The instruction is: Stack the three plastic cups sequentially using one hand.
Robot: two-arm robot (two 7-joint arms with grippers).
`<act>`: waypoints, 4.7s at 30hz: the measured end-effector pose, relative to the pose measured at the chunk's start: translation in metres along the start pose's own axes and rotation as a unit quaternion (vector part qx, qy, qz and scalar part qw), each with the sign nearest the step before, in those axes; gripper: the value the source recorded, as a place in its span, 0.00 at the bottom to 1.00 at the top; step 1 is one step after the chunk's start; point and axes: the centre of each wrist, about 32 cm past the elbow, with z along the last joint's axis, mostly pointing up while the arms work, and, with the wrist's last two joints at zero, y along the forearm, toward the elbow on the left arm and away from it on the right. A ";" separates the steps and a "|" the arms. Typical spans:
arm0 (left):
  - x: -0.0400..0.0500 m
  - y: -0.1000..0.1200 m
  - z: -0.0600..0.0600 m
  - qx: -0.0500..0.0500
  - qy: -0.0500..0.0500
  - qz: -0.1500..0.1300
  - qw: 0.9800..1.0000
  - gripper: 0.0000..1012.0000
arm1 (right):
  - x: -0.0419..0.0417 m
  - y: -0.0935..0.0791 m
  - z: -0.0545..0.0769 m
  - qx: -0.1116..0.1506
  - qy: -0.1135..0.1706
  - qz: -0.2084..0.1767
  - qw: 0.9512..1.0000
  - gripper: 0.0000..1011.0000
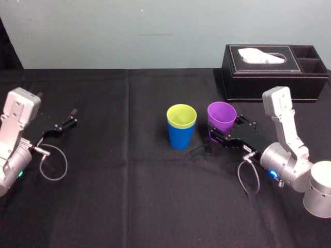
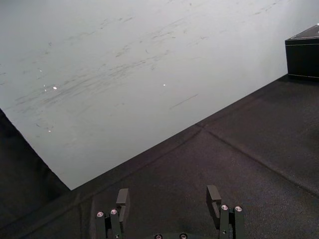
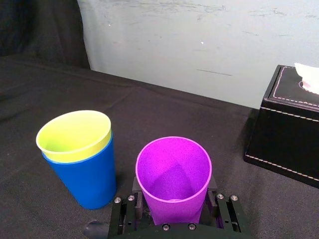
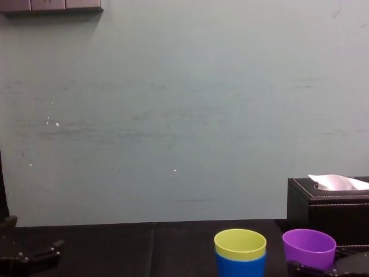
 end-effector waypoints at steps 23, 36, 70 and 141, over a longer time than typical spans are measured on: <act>0.0000 0.000 0.000 0.000 0.000 0.000 1.000 1.00 | 0.0138 -0.010 0.072 0.041 -0.014 0.017 0.999 0.71; 0.0000 0.000 0.000 0.000 0.000 0.000 1.000 1.00 | 0.0061 0.001 0.111 0.062 -0.014 0.079 0.995 0.71; 0.0000 0.000 0.000 0.000 0.000 0.000 1.000 1.00 | -0.0116 0.027 0.093 0.024 0.002 0.135 0.991 0.71; 0.0000 0.000 0.000 0.000 0.000 0.000 1.000 1.00 | -0.0116 0.018 0.076 0.056 0.010 0.081 0.995 0.99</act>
